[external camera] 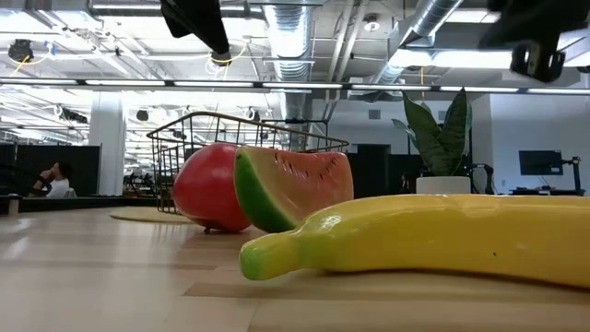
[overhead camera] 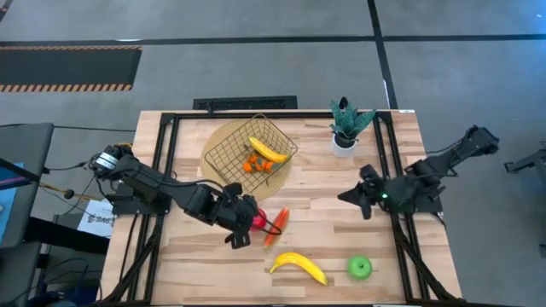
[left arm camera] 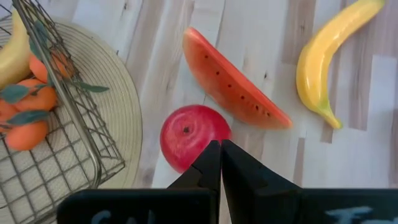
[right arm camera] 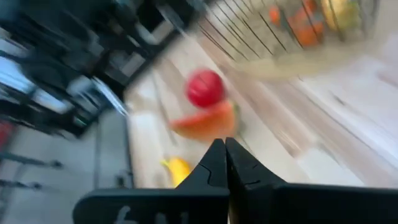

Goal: Build produce basket
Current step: Put the red watermelon into the wire basket, then put the red apple into the wire basket

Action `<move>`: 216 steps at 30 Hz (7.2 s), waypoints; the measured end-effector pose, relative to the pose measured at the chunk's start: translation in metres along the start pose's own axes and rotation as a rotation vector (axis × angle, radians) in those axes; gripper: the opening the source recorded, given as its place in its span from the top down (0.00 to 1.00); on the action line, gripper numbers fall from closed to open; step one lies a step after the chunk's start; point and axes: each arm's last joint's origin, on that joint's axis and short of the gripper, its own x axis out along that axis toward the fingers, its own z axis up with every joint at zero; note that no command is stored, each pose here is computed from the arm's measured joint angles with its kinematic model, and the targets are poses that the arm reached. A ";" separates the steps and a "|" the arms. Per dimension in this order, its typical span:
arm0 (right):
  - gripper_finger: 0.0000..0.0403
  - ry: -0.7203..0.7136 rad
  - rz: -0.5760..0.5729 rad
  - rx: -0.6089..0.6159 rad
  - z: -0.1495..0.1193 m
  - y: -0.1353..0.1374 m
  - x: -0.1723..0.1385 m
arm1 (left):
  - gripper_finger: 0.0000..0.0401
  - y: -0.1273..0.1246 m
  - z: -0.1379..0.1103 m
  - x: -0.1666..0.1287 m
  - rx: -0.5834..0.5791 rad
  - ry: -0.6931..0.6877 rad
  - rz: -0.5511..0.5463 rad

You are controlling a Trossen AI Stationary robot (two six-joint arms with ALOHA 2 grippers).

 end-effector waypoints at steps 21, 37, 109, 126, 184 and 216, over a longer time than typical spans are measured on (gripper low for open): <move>0.99 0.410 -0.239 -0.326 0.024 0.054 0.105 | 1.00 0.002 0.000 0.001 -0.001 0.036 -0.029; 0.88 0.702 -0.314 -0.513 0.058 0.090 0.187 | 1.00 0.001 -0.043 -0.051 0.076 0.119 0.114; 0.88 0.421 -0.459 -0.692 0.178 0.121 0.178 | 1.00 -0.014 -0.098 -0.112 -0.156 0.009 0.133; 0.88 0.229 -0.297 -0.507 0.250 0.030 0.259 | 1.00 -0.013 -0.097 -0.113 -0.151 -0.016 0.144; 0.29 0.467 -0.373 -0.447 0.185 0.098 0.239 | 1.00 -0.013 -0.097 -0.112 -0.060 -0.013 0.144; 0.93 0.176 -0.914 -0.067 -0.055 0.175 0.253 | 1.00 0.010 -0.110 0.025 0.088 -0.029 0.021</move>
